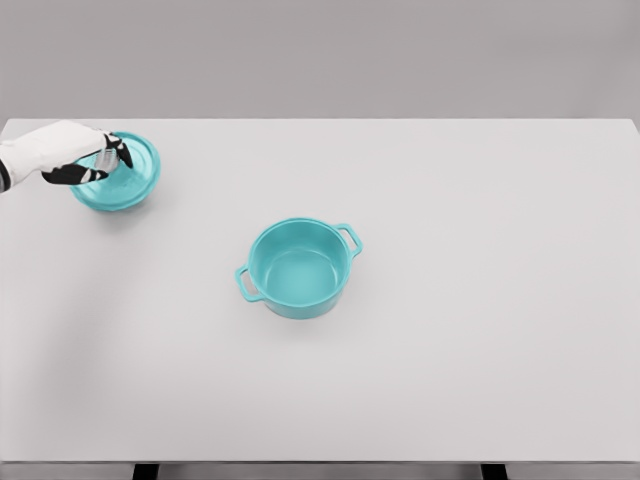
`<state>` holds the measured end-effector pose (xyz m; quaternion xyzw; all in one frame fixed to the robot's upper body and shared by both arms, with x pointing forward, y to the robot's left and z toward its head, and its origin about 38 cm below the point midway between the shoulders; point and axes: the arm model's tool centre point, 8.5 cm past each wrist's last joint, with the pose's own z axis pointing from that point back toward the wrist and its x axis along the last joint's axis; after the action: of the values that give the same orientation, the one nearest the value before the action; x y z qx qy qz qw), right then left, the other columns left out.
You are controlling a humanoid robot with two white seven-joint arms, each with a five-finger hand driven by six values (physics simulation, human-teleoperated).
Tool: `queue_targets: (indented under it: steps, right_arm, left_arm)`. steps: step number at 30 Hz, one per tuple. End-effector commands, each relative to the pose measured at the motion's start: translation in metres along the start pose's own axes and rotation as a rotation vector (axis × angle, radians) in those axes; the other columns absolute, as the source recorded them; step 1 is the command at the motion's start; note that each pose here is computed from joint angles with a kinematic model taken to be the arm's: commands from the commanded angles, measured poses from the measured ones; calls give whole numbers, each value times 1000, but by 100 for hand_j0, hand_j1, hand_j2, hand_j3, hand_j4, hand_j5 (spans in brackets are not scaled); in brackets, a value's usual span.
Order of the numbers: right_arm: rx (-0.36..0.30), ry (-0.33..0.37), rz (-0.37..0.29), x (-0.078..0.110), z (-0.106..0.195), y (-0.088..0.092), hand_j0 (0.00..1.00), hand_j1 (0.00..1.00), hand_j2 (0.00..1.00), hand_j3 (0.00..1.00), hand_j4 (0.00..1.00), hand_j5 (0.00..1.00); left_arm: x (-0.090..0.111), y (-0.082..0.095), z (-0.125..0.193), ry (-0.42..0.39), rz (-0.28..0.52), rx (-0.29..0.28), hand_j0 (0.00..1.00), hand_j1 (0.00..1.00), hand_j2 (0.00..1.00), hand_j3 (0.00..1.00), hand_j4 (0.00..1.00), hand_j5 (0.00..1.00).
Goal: Cover the pot with left arm
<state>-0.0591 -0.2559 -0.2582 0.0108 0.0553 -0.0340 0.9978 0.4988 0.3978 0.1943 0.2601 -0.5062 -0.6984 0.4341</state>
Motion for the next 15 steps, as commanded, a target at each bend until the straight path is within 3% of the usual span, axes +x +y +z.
queue_targets:
  steps: [1, 7, 15]
  right_arm:
    - [0, 0, -1, 0, 0, 0, 100, 100, 100, 100, 100, 100]
    - [0, 1, 1, 0, 0, 0, 100, 100, 100, 100, 100, 100]
    - [0, 1, 1, 0, 0, 0, 100, 100, 100, 100, 100, 100]
  left_arm:
    - [1, 10, 5, -8, -12, 23, 55, 55, 55, 55, 55, 55]
    - [13, 14, 18, -74, -39, 10, 55, 55, 55, 55, 55, 55]
    - [32, 24, 22, -136, -83, 33, 55, 55, 55, 55, 55, 55]
